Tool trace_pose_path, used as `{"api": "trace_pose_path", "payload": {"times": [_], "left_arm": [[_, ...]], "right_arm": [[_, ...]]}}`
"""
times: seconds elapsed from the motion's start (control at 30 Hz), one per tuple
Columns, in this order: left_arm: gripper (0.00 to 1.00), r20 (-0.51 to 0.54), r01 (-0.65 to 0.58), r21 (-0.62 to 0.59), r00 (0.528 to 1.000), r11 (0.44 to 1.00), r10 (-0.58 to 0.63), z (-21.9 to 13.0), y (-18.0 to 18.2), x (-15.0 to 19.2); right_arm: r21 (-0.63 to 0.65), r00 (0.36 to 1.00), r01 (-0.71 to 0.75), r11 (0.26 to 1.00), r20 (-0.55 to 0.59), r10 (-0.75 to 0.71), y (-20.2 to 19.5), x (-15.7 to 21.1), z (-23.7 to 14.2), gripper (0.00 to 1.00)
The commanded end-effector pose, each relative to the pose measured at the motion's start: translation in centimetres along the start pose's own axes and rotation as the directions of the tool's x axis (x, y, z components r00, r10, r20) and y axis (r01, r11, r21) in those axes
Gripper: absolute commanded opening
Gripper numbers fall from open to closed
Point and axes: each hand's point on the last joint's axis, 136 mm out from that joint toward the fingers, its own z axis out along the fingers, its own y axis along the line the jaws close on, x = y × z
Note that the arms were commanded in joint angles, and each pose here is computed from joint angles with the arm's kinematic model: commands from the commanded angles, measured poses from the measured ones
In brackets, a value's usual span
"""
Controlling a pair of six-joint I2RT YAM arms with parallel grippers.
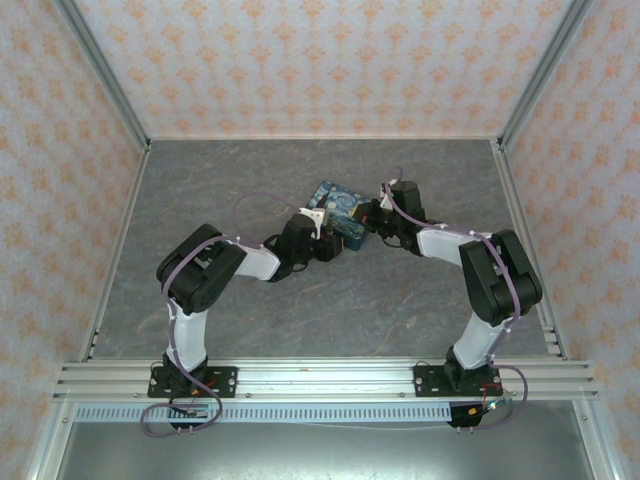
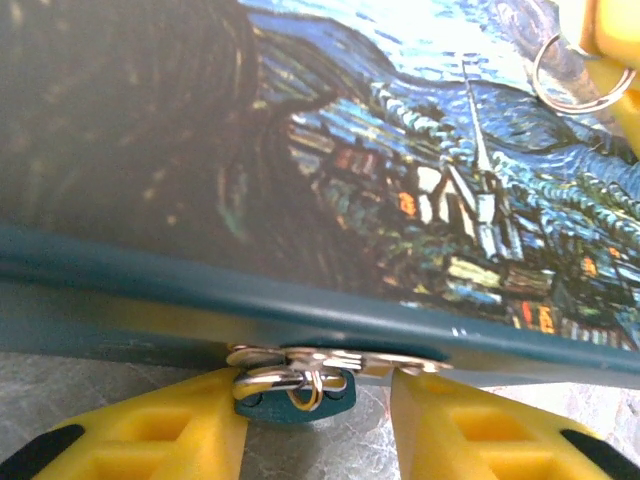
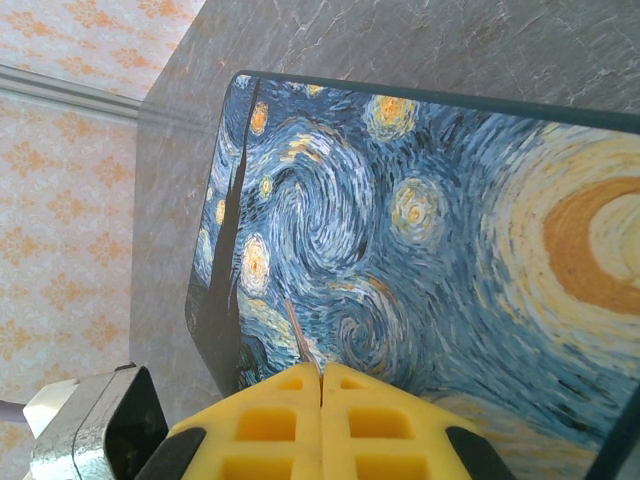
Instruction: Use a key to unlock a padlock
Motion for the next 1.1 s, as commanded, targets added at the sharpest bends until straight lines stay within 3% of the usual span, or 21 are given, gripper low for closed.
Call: {"api": "trace_pose_path", "payload": {"times": [0.0,0.47,0.63,0.8,1.07], "left_arm": [[0.38,-0.017,0.031,-0.033,0.999,0.999,-0.031,0.6,0.3,0.6],[0.23,-0.002,0.065,-0.052,0.998,0.997,-0.065,0.3,0.5,0.4],[0.22,-0.001,0.162,-0.027,0.987,0.986,-0.162,-0.8,-0.8,-0.4],[0.21,-0.029,0.281,-0.028,0.959,0.959,-0.282,-2.1,-2.0,-1.1],[0.18,-0.086,0.480,0.009,0.874,0.877,-0.478,-3.4,-4.1,-1.3]], "right_arm": [[0.151,0.994,-0.053,0.987,-0.084,0.066,-4.8,3.5,0.0,0.00],[0.101,0.999,-0.024,0.995,-0.046,0.028,-3.1,2.4,-0.6,0.00],[0.061,0.997,0.073,0.995,0.026,-0.075,-0.1,0.5,-2.9,0.00],[0.109,0.970,0.208,0.972,0.101,-0.219,1.6,0.0,-7.4,0.00],[0.113,0.938,0.314,0.943,0.118,-0.327,0.2,4.3,-11.8,0.00]]}}
